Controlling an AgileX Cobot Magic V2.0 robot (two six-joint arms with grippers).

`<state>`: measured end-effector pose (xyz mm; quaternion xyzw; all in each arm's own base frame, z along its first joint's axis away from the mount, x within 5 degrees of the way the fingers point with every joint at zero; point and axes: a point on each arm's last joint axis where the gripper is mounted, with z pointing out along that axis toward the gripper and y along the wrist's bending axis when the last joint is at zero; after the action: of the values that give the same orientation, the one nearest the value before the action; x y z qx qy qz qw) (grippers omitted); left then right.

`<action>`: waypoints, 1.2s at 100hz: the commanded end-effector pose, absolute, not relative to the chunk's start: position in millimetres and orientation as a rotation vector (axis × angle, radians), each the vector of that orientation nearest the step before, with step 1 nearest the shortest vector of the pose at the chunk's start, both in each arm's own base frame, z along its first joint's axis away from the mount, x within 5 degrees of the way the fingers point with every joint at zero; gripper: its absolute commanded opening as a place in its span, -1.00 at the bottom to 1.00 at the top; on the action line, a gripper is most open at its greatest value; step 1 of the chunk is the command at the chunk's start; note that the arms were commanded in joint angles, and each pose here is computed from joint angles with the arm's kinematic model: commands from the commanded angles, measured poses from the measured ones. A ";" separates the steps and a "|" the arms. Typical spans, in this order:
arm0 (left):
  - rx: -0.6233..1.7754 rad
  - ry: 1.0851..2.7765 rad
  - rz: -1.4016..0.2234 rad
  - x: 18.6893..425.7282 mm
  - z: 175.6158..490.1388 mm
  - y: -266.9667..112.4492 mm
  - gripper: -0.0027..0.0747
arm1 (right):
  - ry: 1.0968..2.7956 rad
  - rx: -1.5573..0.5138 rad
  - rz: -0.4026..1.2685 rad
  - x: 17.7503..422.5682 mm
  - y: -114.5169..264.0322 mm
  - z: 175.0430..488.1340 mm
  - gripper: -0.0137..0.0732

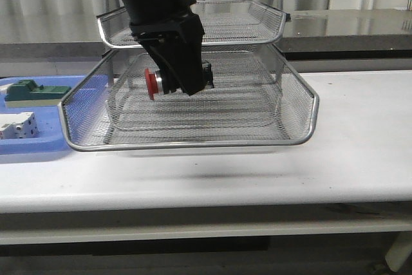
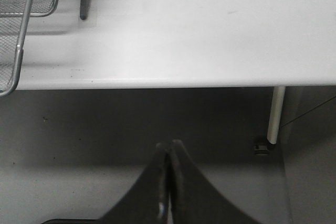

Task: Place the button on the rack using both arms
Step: 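Carry the red push button over and lower it into the pulled-out tier, then open the left gripper and lift it away from the button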

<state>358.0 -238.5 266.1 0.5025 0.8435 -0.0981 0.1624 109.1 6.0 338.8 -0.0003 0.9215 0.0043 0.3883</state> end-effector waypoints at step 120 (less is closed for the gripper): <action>1.296 2.308 -0.368 319.5 375.1 -210.7 0.52 | 2.253 -0.003 0.003 112.2 5.1 352.7 -0.84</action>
<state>332.6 -228.2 332.7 0.4945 0.8384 -0.1333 0.1863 109.1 6.0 338.8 -0.0003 0.9215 0.0043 0.3883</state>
